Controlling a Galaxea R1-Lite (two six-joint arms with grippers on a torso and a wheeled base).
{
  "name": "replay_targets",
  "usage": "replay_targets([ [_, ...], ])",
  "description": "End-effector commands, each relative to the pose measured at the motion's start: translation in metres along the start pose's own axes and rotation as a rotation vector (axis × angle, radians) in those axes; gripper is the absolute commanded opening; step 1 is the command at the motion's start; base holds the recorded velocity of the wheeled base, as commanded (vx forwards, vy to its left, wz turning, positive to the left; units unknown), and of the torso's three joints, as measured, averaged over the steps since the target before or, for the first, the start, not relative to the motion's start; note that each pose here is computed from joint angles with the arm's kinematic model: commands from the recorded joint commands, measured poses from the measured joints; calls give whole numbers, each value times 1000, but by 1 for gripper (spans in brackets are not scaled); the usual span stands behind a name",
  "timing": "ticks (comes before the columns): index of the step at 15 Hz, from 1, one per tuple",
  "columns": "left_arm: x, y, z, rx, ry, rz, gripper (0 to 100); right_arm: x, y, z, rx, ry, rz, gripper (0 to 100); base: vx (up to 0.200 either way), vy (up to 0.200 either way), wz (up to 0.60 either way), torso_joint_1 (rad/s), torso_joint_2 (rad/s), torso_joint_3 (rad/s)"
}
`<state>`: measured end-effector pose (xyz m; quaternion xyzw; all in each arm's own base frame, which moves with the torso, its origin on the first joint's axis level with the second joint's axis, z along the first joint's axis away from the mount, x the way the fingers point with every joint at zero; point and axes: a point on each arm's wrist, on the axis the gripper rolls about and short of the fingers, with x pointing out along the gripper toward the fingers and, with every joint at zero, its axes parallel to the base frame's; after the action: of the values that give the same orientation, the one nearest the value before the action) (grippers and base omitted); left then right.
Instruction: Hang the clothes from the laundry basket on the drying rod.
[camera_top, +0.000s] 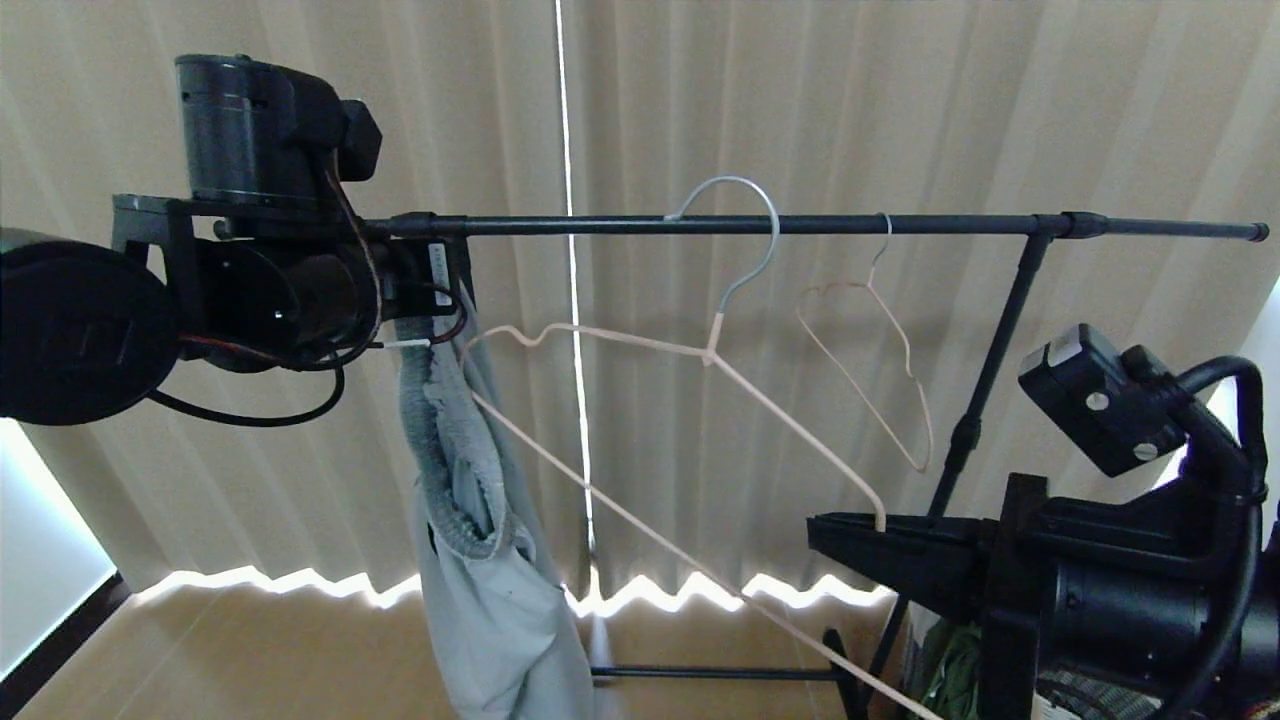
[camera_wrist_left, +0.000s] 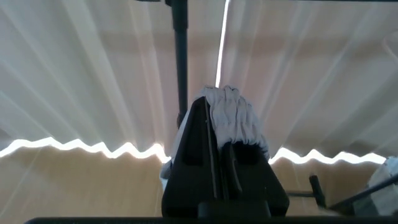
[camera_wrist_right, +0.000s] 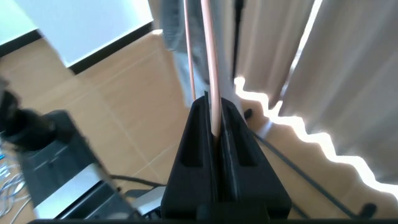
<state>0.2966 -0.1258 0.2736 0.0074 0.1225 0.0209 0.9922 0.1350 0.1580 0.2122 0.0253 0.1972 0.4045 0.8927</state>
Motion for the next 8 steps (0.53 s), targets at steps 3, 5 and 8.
replay_targets([
  [3, 4, -2, -2, 11, 8, 10, 0, -1, 4, 0, -6, -2, 21, 0, 0, 0, 0, 0, 0, 0],
  [5, 10, 6, -1, 68, 3, 65, 0, -8, 9, 0, -13, -16, 43, 0, 0, 0, 0, 0, 0, 0],
  [8, 11, 4, -2, 77, 9, 70, 0, -8, 9, -1, -15, -11, 47, 0, 0, 0, 0, 0, 0, 0],
])
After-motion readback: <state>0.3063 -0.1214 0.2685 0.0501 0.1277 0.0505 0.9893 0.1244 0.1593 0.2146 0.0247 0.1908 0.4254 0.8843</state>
